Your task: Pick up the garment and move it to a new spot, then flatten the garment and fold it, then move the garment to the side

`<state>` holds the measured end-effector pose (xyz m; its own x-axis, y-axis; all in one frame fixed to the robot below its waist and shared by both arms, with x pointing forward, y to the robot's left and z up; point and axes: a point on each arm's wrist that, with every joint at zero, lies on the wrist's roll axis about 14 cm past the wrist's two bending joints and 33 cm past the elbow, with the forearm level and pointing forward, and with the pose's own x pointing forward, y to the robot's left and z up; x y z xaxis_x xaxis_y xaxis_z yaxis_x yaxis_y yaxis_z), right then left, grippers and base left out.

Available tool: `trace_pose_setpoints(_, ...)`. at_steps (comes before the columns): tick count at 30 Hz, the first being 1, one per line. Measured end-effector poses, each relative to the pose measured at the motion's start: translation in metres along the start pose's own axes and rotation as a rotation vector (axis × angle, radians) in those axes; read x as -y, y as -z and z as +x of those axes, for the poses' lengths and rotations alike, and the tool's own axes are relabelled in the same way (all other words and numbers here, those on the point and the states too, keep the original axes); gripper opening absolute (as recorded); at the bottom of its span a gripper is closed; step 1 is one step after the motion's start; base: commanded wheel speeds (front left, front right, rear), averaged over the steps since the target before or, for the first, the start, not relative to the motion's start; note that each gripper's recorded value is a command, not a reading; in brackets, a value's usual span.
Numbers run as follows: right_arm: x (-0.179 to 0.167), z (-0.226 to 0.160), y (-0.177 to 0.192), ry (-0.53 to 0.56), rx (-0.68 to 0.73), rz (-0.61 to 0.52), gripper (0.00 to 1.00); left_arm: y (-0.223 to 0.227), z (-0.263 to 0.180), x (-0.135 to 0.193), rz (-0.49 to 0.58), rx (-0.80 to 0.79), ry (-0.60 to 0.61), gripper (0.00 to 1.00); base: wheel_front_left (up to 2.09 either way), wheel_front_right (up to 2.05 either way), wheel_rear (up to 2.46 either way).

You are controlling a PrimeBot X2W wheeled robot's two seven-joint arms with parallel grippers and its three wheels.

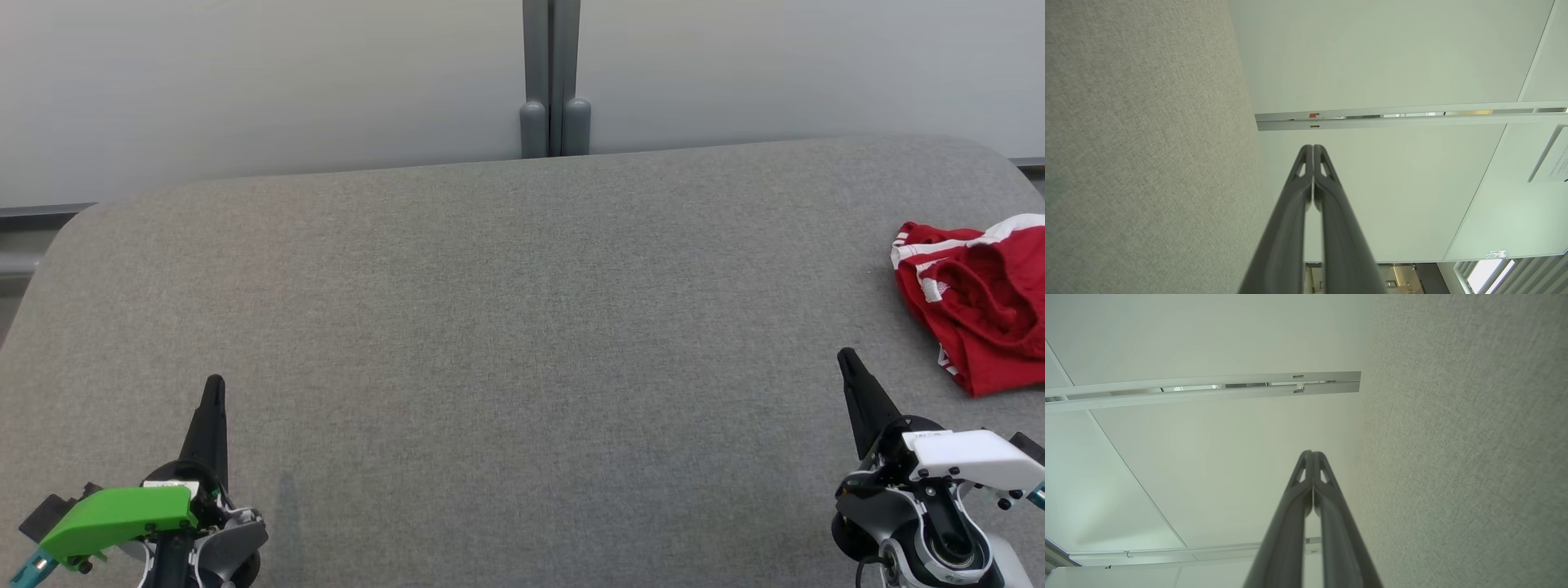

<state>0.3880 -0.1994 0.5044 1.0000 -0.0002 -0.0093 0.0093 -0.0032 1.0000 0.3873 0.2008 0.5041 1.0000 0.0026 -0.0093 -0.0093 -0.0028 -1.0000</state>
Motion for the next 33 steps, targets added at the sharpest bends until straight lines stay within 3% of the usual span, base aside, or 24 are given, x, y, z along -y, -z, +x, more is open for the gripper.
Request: trace_pose_setpoints(33, -0.0001, 0.0, 0.0, 0.0, 0.0, 0.0, 0.0, 0.0, 0.0, 0.0002, -0.001, 0.0, 0.0, 0.0, 0.0, 0.0, 0.0)
